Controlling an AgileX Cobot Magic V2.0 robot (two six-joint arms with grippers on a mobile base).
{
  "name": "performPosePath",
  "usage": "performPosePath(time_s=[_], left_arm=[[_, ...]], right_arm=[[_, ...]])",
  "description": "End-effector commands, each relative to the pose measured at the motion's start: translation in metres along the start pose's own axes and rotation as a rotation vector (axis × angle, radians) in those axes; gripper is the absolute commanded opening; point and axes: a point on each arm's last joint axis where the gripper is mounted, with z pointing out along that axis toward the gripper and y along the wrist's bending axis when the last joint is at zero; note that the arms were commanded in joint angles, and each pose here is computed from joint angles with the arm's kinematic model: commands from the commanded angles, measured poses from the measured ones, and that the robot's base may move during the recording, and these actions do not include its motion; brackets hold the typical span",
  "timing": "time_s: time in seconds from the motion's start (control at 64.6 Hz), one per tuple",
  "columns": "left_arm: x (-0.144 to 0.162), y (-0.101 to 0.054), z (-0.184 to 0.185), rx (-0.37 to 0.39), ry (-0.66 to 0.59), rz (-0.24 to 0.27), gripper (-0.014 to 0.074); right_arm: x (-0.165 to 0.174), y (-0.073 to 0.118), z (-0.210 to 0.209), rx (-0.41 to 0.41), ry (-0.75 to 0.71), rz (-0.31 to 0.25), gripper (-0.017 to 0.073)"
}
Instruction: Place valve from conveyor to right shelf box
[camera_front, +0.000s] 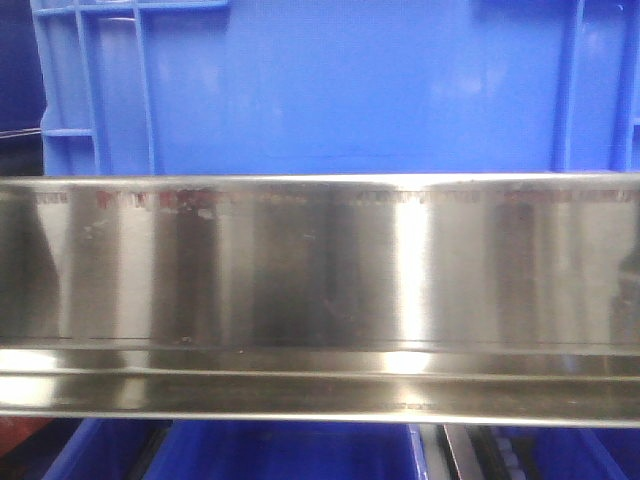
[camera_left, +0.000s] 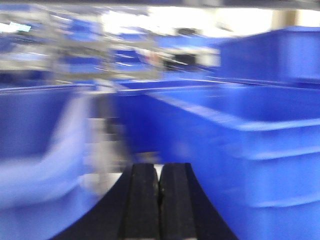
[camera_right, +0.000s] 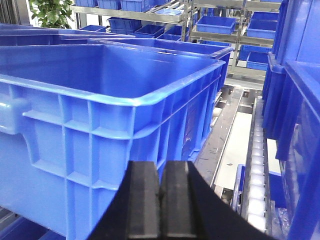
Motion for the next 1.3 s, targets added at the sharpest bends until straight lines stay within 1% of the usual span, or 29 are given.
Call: performPosePath(time_s=[0.0, 0.046, 0.139, 0.232, 0.294, 0.356, 0.402, 1.285], left_arm=[[0.020, 0.003, -0.004, -0.065, -0.015, 0.005, -0.0111], [0.033, 0.005, -0.007, -0.102, -0.004, 0.004, -0.0111], [0.057, 0.006, -0.010, -0.147, 0.006, -0.033, -0.0111], [0.077, 0.008, -0.011, -0.177, 0.007, -0.031, -0.0111], [0.090, 0.008, -0.011, -0.178, -0.009, -0.029, -0.0111], [0.087, 0.007, -0.013, -0.178, -0.068, -0.024, -0.0111], [0.092, 0.007, -0.013, -0.178, -0.011, -0.029, -0.0111], [0.092, 0.007, -0.013, -0.178, -0.019, -0.028, -0.0111]], right_arm=[[-0.002, -0.001, -0.001, 0.011, -0.031, -0.011, -0.0154], [-0.002, -0.001, -0.001, 0.011, -0.031, -0.011, -0.0154], [-0.002, -0.001, -0.001, 0.011, -0.031, -0.011, -0.0154], [-0.002, -0.001, -0.001, 0.011, -0.031, -0.011, -0.0154], [-0.002, -0.001, -0.001, 0.011, -0.031, -0.011, -0.0154], [-0.002, -0.001, -0.001, 0.011, -0.031, -0.011, -0.0154], [-0.002, -0.001, -0.001, 0.011, -0.031, -0.011, -0.0154], [-0.002, -0.001, -0.002, 0.010, -0.030, -0.011, -0.0154]])
